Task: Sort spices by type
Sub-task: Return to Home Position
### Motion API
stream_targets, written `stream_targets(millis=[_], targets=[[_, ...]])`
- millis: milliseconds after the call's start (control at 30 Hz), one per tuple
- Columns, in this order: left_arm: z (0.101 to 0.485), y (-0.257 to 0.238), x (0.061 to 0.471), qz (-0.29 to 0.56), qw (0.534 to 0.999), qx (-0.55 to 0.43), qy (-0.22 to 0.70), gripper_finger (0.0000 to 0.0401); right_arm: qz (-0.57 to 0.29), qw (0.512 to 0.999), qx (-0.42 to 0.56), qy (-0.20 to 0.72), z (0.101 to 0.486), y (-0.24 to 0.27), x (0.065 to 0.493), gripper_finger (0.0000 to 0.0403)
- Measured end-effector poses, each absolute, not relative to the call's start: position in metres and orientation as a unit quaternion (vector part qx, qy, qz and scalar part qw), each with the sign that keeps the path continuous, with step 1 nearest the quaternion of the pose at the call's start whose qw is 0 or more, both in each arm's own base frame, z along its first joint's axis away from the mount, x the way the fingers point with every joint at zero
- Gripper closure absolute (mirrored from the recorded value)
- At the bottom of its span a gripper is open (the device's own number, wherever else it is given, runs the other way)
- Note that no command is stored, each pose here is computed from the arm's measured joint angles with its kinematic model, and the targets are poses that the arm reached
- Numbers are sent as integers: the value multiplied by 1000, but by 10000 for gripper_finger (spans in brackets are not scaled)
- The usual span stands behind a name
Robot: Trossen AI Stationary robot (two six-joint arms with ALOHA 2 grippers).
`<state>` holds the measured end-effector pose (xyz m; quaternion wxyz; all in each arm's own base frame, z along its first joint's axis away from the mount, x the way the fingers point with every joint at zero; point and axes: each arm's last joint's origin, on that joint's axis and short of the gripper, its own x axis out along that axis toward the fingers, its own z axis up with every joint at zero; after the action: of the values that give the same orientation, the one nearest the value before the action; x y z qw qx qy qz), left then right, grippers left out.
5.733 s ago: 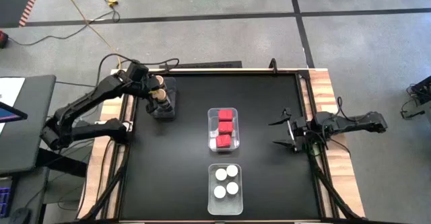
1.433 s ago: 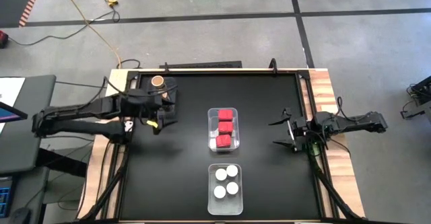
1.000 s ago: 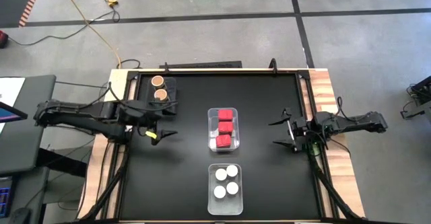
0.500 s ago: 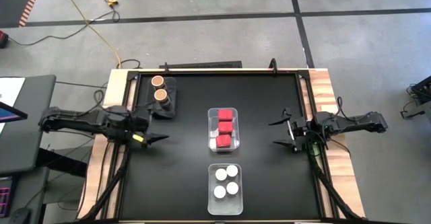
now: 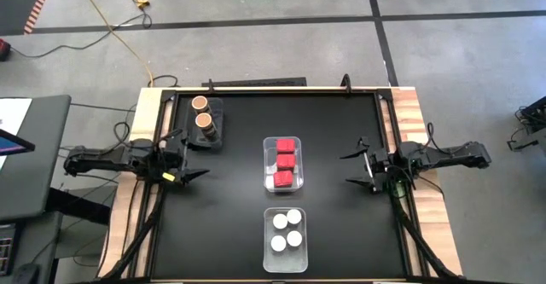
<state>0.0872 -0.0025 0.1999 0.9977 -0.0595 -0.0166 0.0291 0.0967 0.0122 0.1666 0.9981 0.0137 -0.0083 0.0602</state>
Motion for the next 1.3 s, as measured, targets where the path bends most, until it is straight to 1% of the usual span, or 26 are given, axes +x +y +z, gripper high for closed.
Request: stream_targets(millis=[267,500,600,733,800,933,1167,1300], targets=[[201,-1,87,60,997,-40,-22,18,60,998,14,-8,167,12,97,19],[196,-1,87,62,998,-32,2,18,60,998,14,-8,167,12,97,19],[194,-1,88,62,998,-25,-7,18,60,998,14,-8,167,12,97,19],[176,-1,96,59,997,-38,-40,18,60,998,14,-8,167,12,97,19],[174,-1,97,61,997,-42,-37,18,60,998,14,-8,167,12,97,19],[173,0,97,67,997,-19,-34,18,60,998,15,-8,167,12,97,19],[173,6,96,94,995,-6,-33,18,60,998,14,-8,167,12,97,19],[172,5,97,72,997,-8,-28,18,60,998,13,-8,167,12,97,19]])
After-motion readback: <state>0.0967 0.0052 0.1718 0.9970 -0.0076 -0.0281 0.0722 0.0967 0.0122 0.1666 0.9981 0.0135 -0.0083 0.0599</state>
